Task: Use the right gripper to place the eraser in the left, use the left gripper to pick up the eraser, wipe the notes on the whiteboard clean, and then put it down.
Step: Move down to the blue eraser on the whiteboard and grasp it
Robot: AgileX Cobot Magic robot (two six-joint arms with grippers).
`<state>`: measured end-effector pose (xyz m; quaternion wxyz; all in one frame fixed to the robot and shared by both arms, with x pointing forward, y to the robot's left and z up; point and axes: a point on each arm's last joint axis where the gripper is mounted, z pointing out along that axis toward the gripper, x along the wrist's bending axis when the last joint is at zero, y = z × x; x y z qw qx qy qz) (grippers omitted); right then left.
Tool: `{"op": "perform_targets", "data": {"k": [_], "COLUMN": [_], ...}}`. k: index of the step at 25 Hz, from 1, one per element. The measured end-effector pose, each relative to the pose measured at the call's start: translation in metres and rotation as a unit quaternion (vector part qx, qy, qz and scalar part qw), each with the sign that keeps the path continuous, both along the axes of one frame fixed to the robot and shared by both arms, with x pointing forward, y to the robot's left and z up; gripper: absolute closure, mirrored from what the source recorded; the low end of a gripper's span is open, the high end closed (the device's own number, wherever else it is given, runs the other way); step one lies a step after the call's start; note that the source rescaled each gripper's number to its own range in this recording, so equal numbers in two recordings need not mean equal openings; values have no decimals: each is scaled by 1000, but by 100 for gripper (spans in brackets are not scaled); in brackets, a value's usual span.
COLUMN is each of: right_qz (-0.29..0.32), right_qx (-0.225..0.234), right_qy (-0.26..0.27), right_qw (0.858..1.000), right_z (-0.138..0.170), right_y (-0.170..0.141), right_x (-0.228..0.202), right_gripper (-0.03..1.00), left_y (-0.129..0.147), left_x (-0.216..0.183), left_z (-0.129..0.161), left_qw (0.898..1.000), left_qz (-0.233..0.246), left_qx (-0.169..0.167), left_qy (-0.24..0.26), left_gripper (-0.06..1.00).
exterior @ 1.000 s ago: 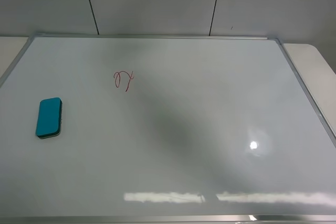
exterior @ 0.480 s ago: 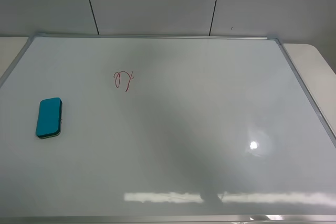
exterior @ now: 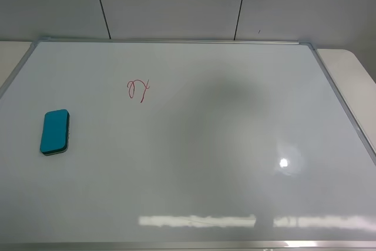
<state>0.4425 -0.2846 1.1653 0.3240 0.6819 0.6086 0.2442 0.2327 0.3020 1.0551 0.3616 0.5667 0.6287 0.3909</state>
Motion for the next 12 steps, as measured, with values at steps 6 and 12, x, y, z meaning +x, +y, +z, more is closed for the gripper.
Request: {"op": "perform_targets", "data": {"k": [6,12], "right_qz": [-50,-51], "right_qx": [13,28], "right_qy": [-12,-38], "right_qw": [999,998], "right_z": [-20,-42], "right_y": [-22,-27], "right_x": [-52,-97], "right_gripper": [97,97], "left_y": [0,0], "left_x": [0,0], "left_z": [0,0], "left_qw": [1000,1000], "left_qz": [0,0], "left_qx": [0,0], "left_qy": [0,0], "left_gripper": [-5,-5]}}
